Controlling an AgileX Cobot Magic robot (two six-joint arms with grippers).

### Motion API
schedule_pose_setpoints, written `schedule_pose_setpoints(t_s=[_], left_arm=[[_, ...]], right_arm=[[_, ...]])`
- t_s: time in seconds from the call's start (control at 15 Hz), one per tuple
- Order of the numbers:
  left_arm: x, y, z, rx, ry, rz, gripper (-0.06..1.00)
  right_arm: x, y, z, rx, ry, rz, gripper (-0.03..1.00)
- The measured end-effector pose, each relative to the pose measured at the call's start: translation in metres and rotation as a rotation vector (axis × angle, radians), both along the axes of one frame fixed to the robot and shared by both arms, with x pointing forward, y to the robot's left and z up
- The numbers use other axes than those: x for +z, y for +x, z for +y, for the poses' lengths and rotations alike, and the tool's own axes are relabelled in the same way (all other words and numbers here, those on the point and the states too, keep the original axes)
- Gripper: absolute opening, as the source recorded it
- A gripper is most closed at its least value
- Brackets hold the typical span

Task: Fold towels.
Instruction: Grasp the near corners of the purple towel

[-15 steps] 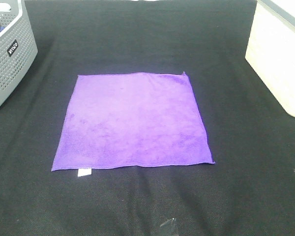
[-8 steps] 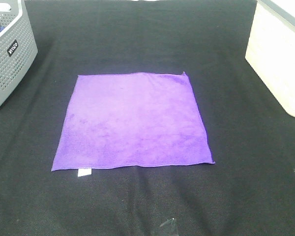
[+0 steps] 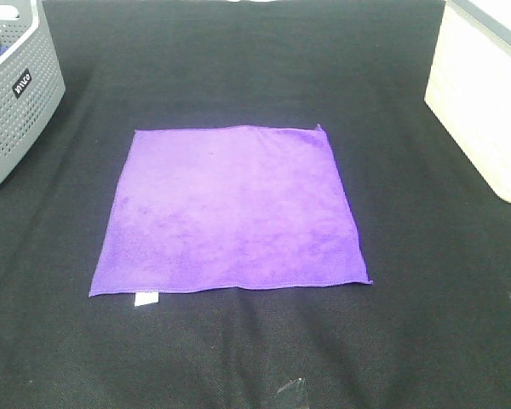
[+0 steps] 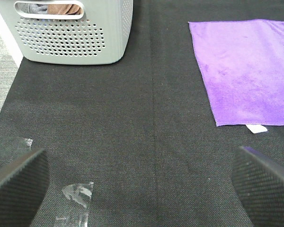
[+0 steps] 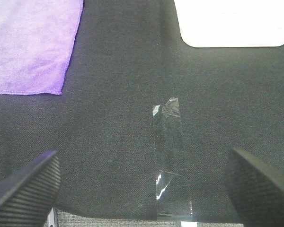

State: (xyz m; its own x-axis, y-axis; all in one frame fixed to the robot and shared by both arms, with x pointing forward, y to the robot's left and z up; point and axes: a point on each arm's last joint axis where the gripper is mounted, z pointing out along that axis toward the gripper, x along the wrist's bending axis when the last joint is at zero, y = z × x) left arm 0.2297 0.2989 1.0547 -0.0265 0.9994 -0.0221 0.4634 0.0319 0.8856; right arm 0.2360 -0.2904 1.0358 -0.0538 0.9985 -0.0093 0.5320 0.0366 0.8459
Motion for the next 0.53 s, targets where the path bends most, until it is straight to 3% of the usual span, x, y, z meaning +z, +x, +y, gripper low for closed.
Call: schedule_pose_setpoints(t_s=[0.53], left_arm=[[0.0, 0.0, 0.0, 0.0, 0.0, 0.0, 0.99]], right_arm=[[0.0, 0.0, 0.0, 0.0, 0.0, 0.0, 0.9]])
